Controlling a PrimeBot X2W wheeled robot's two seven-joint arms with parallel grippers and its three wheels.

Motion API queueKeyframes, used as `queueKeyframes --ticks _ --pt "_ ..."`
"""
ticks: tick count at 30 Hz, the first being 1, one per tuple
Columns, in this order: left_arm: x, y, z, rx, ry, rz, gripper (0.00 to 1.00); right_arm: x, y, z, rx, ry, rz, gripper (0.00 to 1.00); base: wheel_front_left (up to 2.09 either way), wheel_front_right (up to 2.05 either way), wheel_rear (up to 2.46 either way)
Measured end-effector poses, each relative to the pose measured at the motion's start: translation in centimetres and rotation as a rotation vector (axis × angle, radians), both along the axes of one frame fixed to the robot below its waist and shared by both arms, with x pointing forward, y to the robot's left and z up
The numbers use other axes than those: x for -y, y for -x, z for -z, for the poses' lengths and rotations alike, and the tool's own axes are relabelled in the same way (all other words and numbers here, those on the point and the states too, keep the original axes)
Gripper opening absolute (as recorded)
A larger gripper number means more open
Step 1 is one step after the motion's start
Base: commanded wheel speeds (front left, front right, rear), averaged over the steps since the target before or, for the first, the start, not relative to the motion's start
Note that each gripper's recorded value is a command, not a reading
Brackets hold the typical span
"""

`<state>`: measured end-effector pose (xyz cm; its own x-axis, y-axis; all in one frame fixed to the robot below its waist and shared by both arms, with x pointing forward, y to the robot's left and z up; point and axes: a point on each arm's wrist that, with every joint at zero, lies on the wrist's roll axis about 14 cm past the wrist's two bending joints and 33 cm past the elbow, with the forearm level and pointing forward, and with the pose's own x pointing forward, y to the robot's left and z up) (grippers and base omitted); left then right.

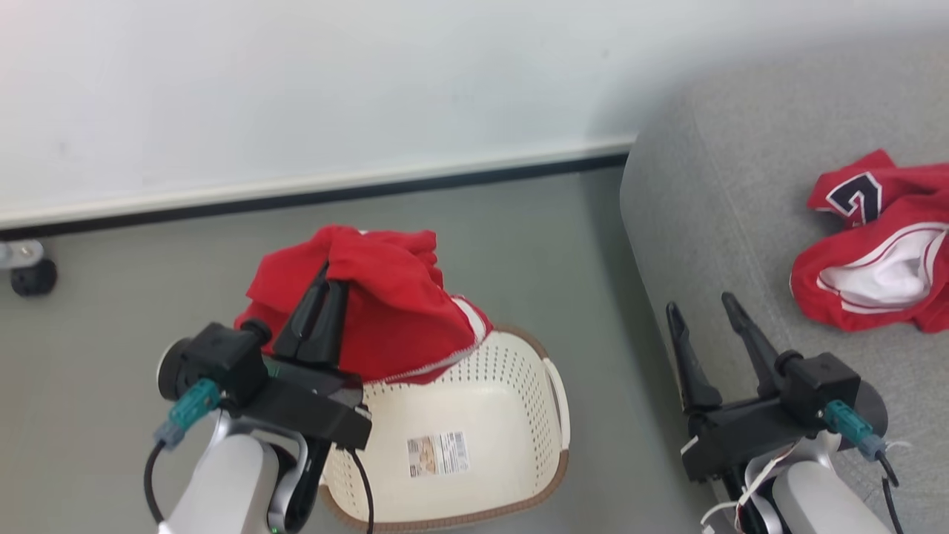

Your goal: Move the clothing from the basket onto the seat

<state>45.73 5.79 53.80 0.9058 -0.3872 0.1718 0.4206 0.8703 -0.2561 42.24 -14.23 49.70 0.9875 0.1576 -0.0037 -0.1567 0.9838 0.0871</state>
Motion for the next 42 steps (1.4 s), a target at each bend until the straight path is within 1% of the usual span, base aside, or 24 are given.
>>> queueKeyframes --ticks 12,31,37,42 --pt "0.9 3.9 -3.5 0.076 0.018 0.037 0.00 -0.2 2.9 -1.6 0.021 -0.016 -0.016 1.00 0.00 0.00 0.00" --pt "2.0 4.4 -5.0 0.082 0.009 0.075 0.00 -0.3 3.0 -2.4 0.022 -0.032 -0.019 1.00 0.00 0.00 0.00" --pt "2.5 4.6 -5.1 0.079 0.007 0.093 0.00 -1.5 3.1 -2.7 0.025 -0.037 -0.057 1.00 0.00 0.00 0.00" --pt "3.0 4.8 -5.2 0.072 0.002 0.112 0.00 -4.0 3.4 -3.9 0.056 -0.053 -0.134 1.00 0.00 0.00 0.00"
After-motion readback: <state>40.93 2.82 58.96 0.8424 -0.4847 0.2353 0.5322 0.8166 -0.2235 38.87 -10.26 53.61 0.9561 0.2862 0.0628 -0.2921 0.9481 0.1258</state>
